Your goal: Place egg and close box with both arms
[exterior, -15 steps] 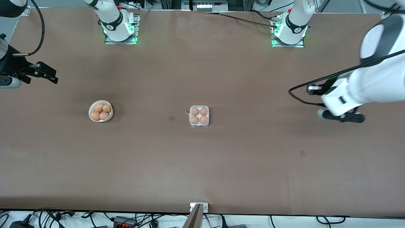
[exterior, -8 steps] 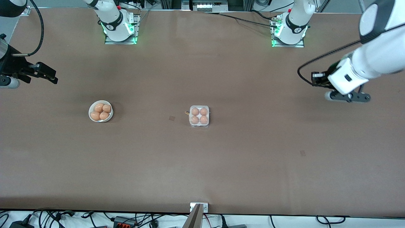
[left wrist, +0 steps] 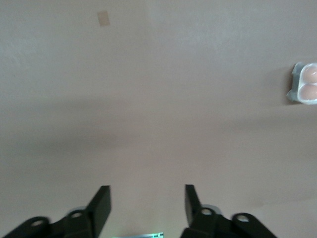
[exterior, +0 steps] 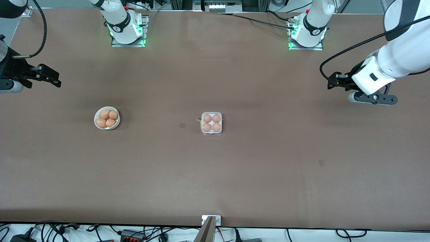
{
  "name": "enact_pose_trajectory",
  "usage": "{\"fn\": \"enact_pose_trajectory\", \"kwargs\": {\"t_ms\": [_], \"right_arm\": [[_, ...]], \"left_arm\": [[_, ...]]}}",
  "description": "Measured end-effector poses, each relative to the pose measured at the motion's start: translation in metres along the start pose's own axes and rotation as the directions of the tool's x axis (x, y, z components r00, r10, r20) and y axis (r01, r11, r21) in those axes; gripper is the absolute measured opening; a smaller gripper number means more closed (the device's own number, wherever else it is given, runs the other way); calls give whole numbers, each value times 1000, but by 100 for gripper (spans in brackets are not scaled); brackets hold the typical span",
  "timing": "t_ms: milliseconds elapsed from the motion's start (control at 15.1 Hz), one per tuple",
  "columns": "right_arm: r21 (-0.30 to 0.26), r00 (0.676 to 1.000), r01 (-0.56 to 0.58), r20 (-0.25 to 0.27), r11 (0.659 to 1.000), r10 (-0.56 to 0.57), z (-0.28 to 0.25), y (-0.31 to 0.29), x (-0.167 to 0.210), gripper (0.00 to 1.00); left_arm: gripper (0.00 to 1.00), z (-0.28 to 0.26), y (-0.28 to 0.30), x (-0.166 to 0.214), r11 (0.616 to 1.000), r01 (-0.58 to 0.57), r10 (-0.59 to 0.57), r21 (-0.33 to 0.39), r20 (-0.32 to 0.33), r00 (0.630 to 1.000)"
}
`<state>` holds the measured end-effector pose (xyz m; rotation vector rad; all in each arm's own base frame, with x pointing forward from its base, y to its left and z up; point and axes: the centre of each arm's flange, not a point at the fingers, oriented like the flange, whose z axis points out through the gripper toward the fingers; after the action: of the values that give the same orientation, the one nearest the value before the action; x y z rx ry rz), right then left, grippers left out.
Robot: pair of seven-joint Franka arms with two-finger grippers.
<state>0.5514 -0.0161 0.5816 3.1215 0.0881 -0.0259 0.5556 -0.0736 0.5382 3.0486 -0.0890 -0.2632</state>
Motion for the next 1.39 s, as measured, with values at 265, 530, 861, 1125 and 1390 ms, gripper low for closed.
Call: {"fn": "enact_pose_trajectory", "kwargs": {"t_ms": [265, 530, 861, 1125, 1390], "right_arm": [[0, 1000, 1, -1, 1000, -1, -1, 0, -1, 100], [0, 1000, 0, 1, 1000, 0, 0, 0, -2, 100], [1, 1000, -6, -3, 1000, 6, -3, -1, -4, 100], [1, 1000, -7, -2, 1000, 7, -3, -1, -4, 100], [1, 1000, -8, -2, 1000, 8, -3, -1, -4, 100]], "left_arm": [[100, -17, -9, 21, 997, 1, -3, 82, 29, 1000], [100, -14, -26, 33, 992, 95, -98, 86, 35, 995], [100, -28, -37, 36, 986, 149, -148, 78, -11, 989], [100, -36, -35, 39, 987, 148, -143, 70, -65, 988], [100, -39, -30, 40, 987, 143, -137, 67, -87, 987]]}}
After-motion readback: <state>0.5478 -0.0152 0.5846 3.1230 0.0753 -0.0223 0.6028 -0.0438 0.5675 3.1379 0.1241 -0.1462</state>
